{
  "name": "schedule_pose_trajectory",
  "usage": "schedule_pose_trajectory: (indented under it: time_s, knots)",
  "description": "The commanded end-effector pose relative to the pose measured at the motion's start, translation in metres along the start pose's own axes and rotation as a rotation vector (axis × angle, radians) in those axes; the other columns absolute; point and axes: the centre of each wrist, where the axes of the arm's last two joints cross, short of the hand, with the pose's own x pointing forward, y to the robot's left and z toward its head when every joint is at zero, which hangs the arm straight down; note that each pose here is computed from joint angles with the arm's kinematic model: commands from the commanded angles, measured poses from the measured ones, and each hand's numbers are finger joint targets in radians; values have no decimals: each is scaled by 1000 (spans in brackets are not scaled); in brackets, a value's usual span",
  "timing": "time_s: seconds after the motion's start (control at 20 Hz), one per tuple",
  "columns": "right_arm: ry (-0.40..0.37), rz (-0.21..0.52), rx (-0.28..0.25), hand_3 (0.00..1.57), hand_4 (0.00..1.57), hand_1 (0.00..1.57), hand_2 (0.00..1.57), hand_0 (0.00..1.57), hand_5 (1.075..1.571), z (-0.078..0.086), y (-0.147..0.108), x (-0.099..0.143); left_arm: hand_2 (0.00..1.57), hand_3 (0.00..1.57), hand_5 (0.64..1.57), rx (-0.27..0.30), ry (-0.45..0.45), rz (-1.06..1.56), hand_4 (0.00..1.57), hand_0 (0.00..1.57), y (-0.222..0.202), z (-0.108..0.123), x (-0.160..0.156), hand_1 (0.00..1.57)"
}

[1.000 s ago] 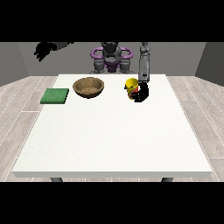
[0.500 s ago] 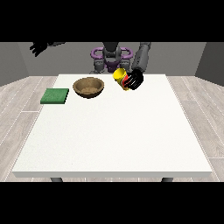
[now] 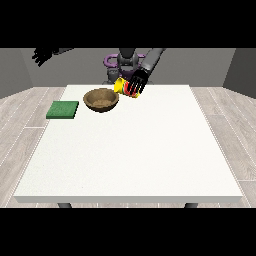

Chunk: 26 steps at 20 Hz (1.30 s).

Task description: Pick the cup and pour the ball into the bowl, then pick the bowl and place it on the pad

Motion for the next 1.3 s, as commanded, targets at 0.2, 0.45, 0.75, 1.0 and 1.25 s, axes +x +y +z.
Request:
schedule_pose_trajectory:
  time_s: [0.2,0.45,0.75,1.0,1.25]
  knots:
    - [36,-5,24,154,699,0,0,0,1559,0,-4,-20,1571,1571,1554,-8,-58,-365,1407,1327,11,-24,59,1327]
    - [53,-26,27,248,698,0,0,0,1556,-12,-2,-18,1571,1571,1570,29,-64,-636,1099,1470,24,-35,84,1470]
    - [49,-24,78,328,690,0,0,0,1553,-31,30,-25,1341,1548,1571,-15,-107,-833,1019,410,19,-19,106,410]
    - [46,-28,53,271,691,0,0,0,1548,-35,19,-16,1194,1571,1570,-100,-181,-871,1134,167,22,-8,124,167]
    - [90,-21,-14,178,737,0,0,0,1553,-30,15,-17,1154,1494,1567,-33,-150,-675,1042,0,36,-11,128,0]
